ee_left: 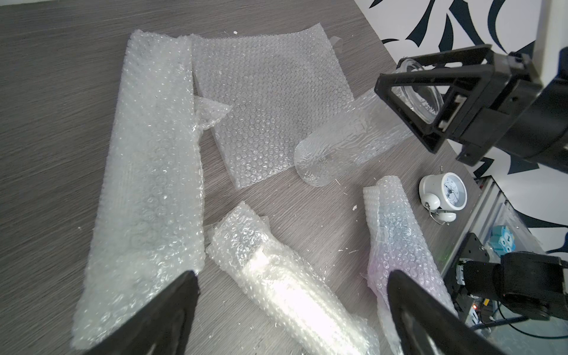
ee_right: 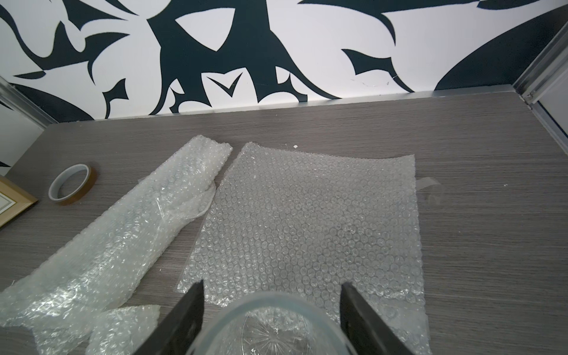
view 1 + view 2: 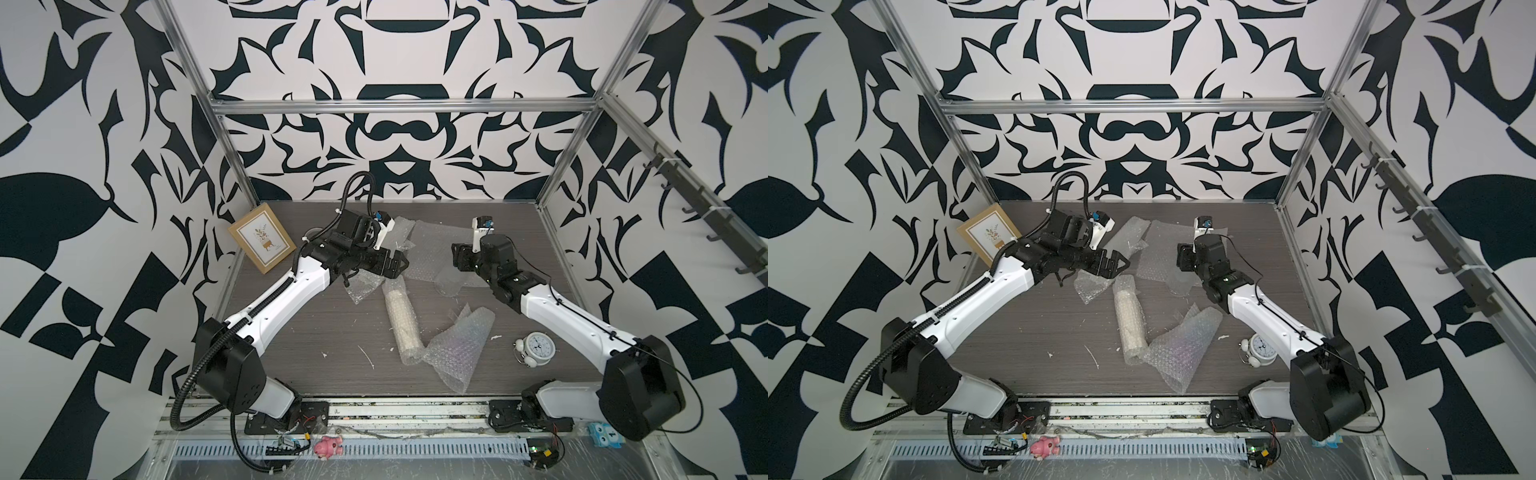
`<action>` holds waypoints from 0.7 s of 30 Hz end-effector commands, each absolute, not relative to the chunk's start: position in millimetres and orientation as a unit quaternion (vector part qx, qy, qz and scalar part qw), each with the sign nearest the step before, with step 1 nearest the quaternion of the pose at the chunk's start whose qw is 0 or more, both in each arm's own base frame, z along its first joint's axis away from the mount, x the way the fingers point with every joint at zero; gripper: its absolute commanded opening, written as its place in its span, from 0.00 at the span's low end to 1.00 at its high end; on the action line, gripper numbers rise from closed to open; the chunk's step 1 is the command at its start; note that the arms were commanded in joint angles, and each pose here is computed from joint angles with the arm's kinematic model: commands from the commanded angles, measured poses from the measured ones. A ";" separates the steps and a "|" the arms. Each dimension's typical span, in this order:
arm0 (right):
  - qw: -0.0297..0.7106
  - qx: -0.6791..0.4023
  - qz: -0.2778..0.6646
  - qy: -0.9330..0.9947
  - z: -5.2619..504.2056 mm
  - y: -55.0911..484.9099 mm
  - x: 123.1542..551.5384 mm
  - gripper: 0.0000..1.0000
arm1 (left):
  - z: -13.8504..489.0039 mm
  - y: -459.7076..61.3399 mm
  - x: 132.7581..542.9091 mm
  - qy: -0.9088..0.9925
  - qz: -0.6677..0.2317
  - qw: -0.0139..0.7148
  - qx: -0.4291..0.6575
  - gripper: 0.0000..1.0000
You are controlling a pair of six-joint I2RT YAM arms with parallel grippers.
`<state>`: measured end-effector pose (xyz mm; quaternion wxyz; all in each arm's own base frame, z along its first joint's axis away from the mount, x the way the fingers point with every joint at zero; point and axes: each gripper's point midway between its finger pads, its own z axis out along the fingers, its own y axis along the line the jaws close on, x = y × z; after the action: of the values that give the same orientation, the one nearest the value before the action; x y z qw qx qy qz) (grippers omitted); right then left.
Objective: Unwrap the vase from the bubble wrap
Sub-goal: Pick up the vase from the bubble wrap.
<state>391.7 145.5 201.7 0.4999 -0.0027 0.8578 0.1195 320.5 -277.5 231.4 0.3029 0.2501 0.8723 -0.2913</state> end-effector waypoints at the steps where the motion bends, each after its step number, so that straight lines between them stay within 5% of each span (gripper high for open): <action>1: 0.499 0.001 0.146 0.854 206.1 159.2 392.1 0.61 | 238.9 -276.7 314.6 0.868 -0.298 0.307 0.251 0.99; 21: 0.499 -0.008 0.154 0.853 193.7 180.0 400.2 0.72 | 237.7 -276.9 314.2 0.868 -0.299 0.306 0.252 0.99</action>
<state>400.5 176.4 195.7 0.5069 -0.0063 0.8479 0.1553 320.5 -277.5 231.4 0.3029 0.2501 0.8723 -0.2913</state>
